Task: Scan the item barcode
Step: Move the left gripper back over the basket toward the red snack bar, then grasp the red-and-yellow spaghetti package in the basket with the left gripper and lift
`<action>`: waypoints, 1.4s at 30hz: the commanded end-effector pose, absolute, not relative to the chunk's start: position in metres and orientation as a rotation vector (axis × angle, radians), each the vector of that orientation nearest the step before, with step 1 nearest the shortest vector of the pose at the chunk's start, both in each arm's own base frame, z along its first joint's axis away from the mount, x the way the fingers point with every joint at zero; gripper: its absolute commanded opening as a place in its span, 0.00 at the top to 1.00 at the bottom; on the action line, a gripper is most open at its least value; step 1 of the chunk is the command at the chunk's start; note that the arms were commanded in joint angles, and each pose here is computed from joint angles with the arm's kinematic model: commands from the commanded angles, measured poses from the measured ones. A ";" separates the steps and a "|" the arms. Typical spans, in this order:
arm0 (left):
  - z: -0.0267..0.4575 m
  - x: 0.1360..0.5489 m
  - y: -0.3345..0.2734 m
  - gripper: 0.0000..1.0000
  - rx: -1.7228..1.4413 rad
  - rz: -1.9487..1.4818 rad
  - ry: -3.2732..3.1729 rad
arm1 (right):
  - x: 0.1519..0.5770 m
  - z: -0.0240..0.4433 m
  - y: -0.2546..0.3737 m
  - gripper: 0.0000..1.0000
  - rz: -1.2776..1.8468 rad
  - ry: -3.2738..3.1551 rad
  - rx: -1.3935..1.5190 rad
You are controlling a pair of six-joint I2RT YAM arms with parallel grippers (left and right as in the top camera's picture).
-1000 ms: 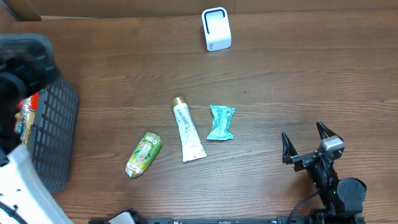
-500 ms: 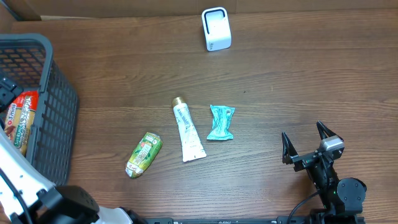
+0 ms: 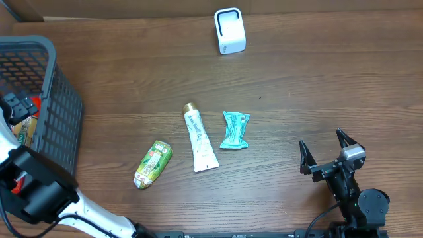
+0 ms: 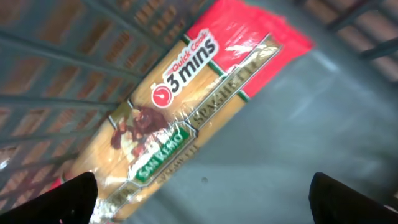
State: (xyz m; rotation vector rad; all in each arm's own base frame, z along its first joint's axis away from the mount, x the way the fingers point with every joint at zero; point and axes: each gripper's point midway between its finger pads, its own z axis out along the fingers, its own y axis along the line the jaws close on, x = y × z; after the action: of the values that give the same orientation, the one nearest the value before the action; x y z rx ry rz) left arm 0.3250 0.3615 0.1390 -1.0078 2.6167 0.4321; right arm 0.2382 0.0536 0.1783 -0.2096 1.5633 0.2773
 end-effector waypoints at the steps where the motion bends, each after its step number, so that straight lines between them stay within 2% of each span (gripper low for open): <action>1: 0.114 0.326 0.372 0.00 -0.872 0.461 2.708 | 0.238 0.176 0.056 0.00 0.282 1.560 -0.221; 5: 0.090 0.327 0.373 0.00 -0.693 0.459 2.822 | 0.238 0.176 0.056 0.00 0.282 1.560 -0.221; 17: 0.033 0.315 0.392 0.00 -0.706 0.570 2.939 | 0.238 0.176 0.056 0.00 0.281 1.560 -0.221; 24: 0.001 0.313 0.386 0.02 -0.696 0.509 2.996 | 0.238 0.176 0.056 0.00 0.282 1.560 -0.221; 25: -0.008 0.314 0.379 0.16 -0.689 0.448 3.007 | 0.238 0.176 0.056 0.00 0.282 1.560 -0.221; 27: -0.015 0.316 0.370 0.34 -0.678 0.371 3.010 | 0.238 0.176 0.056 0.00 0.282 1.560 -0.221; 30: -0.021 0.317 0.362 0.79 -0.673 0.314 3.015 | 0.238 0.176 0.056 0.00 0.282 1.560 -0.221; 32: -0.021 0.317 0.357 0.96 -0.668 0.286 3.024 | 0.238 0.176 0.056 0.00 0.281 1.560 -0.221; 37: -0.023 0.318 0.334 0.96 -0.643 0.176 3.069 | 0.238 0.176 0.056 0.00 0.282 1.560 -0.221; 42: -0.001 0.341 0.315 0.96 -0.619 0.080 3.028 | 0.238 0.176 0.056 0.00 0.282 1.560 -0.221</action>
State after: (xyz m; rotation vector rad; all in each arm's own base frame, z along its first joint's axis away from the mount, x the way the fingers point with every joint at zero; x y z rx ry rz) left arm 0.3285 0.3734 0.0472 -0.6149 2.9516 0.4651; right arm 0.2382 0.0536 0.1782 -0.2098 1.5636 0.2770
